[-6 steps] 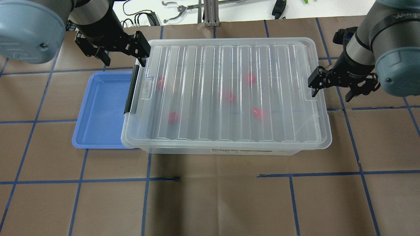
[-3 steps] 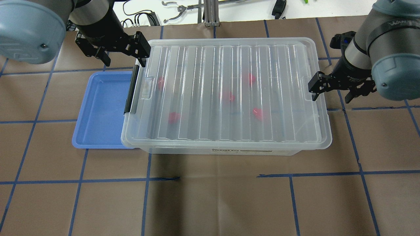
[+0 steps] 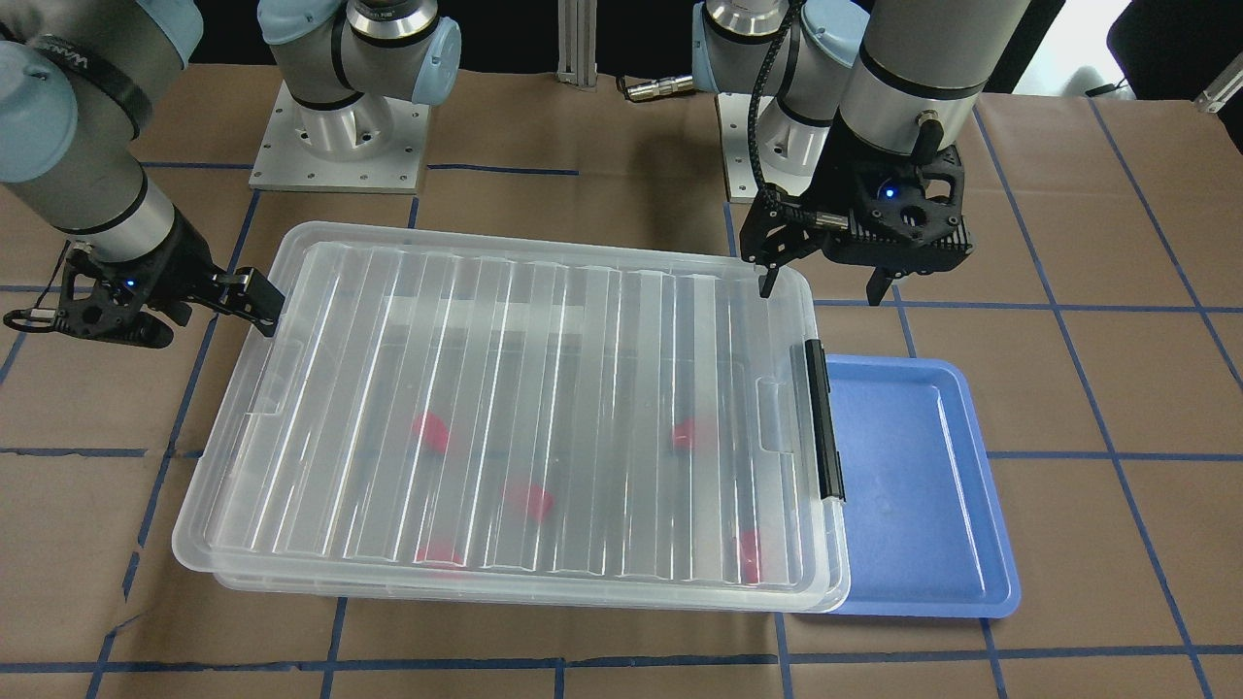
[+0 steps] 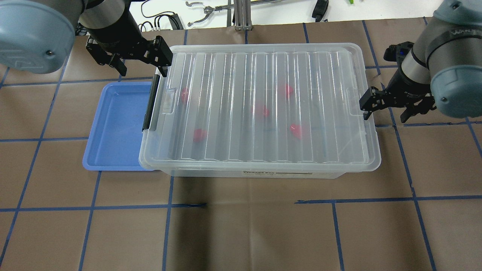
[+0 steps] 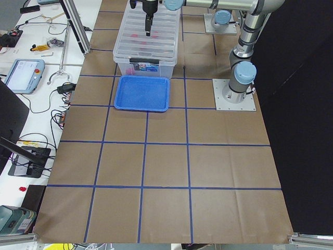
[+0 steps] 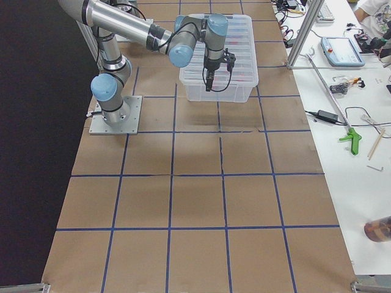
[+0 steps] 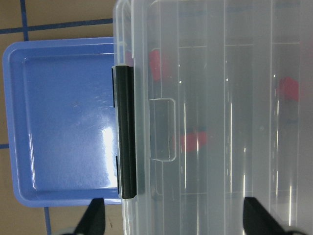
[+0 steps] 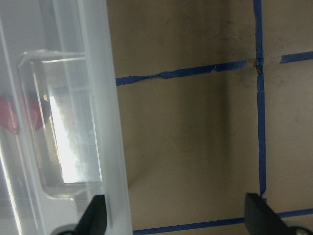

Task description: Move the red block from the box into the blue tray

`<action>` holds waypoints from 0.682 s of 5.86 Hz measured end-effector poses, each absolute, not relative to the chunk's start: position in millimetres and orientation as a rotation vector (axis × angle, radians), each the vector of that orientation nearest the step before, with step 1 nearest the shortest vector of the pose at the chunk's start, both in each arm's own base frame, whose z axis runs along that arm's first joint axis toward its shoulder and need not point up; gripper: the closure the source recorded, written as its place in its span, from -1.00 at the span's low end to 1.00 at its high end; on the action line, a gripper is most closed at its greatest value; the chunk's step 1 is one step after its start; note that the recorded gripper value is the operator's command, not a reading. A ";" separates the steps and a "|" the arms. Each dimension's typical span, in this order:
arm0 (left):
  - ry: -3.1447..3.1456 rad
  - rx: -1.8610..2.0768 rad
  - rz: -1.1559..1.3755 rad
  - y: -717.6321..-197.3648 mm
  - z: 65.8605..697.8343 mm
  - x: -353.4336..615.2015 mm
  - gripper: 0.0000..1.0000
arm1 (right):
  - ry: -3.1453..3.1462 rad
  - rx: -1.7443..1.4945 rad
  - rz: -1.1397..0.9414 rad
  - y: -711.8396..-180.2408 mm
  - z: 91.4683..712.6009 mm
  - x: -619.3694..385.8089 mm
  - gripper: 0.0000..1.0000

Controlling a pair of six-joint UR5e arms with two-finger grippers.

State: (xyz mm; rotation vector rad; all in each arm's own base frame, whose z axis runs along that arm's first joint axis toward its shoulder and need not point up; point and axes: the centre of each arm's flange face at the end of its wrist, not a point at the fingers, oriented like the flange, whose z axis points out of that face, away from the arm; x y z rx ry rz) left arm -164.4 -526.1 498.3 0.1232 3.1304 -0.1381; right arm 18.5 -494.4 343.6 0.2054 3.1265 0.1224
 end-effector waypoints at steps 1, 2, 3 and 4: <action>3.130 0.123 -0.138 -526.0 498.4 -164.4 -0.98 | 3.127 0.206 0.113 -493.0 338.7 18.3 -1.00; 3.130 0.124 -0.138 -526.0 498.4 -164.6 -0.97 | 3.134 0.191 0.093 -493.6 337.9 17.0 -1.00; 3.130 0.124 -0.138 -525.7 498.3 -164.7 -0.98 | 3.141 0.163 0.084 -494.2 338.4 12.9 -1.00; 3.130 0.124 -0.140 -525.3 499.0 -164.5 -0.97 | 3.144 0.137 0.081 -494.4 338.8 3.8 -1.00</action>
